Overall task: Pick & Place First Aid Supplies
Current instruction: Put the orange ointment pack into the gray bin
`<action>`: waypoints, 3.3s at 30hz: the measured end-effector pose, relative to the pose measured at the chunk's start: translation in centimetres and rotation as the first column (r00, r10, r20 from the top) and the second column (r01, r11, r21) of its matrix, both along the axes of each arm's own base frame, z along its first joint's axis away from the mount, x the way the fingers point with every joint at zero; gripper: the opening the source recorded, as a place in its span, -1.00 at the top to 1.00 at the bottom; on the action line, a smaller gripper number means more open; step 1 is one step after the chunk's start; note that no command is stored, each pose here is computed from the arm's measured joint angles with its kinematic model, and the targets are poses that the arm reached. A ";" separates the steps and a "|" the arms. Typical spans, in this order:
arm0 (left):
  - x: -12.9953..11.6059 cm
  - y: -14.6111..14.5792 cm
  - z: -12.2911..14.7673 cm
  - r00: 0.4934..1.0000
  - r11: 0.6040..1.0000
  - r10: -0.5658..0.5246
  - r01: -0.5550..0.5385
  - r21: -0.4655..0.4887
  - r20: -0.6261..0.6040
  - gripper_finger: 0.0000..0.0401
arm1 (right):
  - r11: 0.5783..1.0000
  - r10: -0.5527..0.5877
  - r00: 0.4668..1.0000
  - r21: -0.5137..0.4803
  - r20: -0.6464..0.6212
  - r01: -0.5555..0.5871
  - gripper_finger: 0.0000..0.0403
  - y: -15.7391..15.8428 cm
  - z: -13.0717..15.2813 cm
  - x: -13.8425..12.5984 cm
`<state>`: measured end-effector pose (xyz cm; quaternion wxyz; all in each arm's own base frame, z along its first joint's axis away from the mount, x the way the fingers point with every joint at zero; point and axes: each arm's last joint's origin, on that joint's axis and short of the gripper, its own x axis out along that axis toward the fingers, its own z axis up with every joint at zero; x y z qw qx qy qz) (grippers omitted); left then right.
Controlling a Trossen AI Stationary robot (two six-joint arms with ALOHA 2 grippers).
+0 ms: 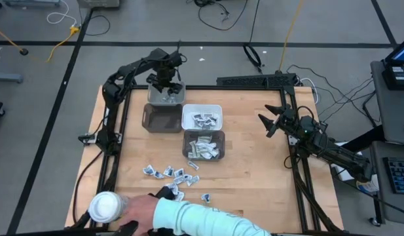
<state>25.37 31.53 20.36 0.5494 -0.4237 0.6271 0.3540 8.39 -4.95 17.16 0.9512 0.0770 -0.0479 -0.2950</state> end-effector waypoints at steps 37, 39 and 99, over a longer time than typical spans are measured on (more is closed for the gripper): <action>-2.9 -34.6 4.0 0.977 0.972 -0.209 0.211 -0.099 0.026 -0.51 | 1.000 0.000 1.000 0.000 0.000 0.000 -0.48 0.0 0.0 0.0; -2.9 -36.0 3.9 0.976 0.971 -0.216 0.218 -0.096 0.029 -0.50 | 1.000 0.000 1.000 0.000 0.000 0.000 -0.48 0.0 0.0 0.0; 16.8 -44.4 -5.9 0.601 0.611 -0.792 0.784 0.109 0.109 -0.13 | 1.000 0.000 1.000 0.000 0.000 0.000 -0.48 0.0 0.0 0.0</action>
